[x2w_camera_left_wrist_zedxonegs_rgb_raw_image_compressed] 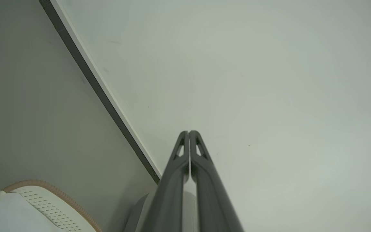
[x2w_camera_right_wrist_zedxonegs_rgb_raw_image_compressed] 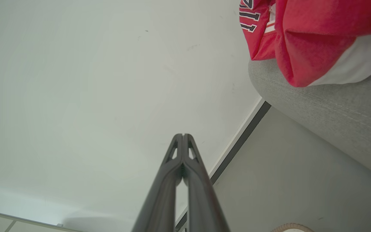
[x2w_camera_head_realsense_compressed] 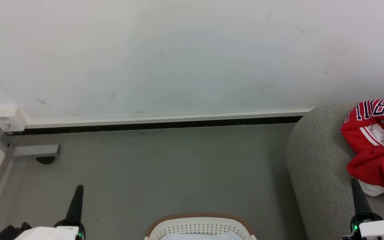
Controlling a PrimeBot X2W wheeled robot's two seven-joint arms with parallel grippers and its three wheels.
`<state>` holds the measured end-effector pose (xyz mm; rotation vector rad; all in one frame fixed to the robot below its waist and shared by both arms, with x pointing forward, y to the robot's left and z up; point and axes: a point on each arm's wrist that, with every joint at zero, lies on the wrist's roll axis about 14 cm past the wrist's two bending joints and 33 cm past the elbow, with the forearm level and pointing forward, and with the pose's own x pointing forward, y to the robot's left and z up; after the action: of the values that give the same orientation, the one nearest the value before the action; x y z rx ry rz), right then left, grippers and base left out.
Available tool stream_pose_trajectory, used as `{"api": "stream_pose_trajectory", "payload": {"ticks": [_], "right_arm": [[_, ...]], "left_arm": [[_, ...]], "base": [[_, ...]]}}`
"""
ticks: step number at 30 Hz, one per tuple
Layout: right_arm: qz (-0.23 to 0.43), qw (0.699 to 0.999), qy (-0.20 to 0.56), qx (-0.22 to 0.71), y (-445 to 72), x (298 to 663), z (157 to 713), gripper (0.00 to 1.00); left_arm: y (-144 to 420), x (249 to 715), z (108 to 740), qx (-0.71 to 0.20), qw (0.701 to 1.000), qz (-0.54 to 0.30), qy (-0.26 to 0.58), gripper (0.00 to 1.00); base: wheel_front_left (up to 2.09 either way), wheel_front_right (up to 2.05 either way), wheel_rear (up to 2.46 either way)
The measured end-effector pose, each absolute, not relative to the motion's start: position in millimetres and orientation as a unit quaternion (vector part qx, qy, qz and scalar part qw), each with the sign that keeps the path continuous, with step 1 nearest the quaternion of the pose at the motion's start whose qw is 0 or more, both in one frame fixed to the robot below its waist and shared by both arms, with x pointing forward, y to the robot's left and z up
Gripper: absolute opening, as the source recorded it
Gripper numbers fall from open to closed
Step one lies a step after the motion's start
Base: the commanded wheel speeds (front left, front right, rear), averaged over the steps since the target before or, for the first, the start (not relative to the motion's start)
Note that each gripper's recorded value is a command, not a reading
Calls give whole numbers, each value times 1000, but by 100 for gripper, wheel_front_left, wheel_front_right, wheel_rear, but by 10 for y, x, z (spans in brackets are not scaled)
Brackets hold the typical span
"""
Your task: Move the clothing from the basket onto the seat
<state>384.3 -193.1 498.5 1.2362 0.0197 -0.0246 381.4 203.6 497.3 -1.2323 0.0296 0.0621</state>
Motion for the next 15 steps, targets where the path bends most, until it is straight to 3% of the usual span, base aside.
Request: {"api": "stream_pose_trajectory", "payload": {"ticks": [15], "right_arm": [[-10,778,9,628,-1952,3855,5001,0]], "left_arm": [[2021,3843,5011,-626,779,22,12,0]], "base": [[0,0,0]]}}
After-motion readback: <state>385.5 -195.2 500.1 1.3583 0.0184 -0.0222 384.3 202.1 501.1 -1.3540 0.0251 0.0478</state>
